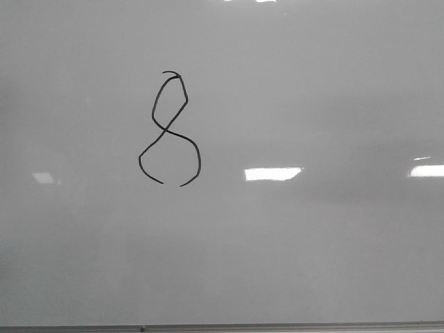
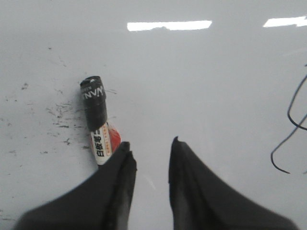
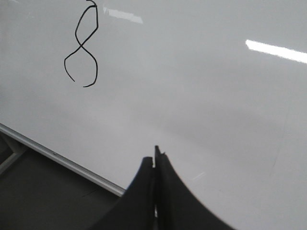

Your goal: Write number 8 on whiteboard

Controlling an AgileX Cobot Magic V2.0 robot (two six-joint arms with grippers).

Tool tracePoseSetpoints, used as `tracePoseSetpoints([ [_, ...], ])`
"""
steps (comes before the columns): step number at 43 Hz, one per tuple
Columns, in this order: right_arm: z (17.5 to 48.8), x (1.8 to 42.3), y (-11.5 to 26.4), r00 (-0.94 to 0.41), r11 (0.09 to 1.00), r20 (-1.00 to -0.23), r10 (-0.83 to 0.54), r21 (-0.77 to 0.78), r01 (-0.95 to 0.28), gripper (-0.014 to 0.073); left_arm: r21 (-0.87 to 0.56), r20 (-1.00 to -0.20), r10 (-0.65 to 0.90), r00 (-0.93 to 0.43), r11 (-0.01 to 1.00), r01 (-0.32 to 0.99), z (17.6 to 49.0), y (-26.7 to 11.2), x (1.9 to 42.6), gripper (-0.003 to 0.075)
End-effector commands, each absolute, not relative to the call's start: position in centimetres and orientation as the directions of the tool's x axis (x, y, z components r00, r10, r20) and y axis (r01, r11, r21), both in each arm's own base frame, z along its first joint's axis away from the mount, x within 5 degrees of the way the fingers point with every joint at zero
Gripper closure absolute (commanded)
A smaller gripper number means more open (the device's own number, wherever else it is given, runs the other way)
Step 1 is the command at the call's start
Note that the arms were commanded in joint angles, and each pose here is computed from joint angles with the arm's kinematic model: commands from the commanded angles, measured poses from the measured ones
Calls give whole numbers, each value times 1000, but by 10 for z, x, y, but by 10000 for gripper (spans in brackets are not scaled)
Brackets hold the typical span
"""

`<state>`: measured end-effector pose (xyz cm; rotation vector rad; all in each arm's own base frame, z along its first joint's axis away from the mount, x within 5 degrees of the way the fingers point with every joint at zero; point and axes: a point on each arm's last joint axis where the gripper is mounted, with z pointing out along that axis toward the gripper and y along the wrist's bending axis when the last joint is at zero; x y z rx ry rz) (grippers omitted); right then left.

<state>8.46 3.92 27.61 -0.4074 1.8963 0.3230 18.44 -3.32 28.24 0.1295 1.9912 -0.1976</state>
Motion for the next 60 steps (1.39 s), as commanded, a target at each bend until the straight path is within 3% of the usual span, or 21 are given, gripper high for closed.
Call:
tracePoseSetpoints([
  [1,290,87,37,-264,916,-962,-76,37,-399,664,-63,-940,6,-341,980,190,296,-31,170,724],
  [14,290,87,37,-264,916,-962,-76,37,-399,664,-57,-966,6,-257,970,235,309,-28,129,741],
  [44,290,87,37,-264,916,-962,-76,37,-399,664,-55,-970,3,-242,971,235,310,-28,127,741],
  [60,290,87,37,-264,916,-962,-76,37,-399,664,-14,-988,8,-155,990,139,268,-12,85,741],
])
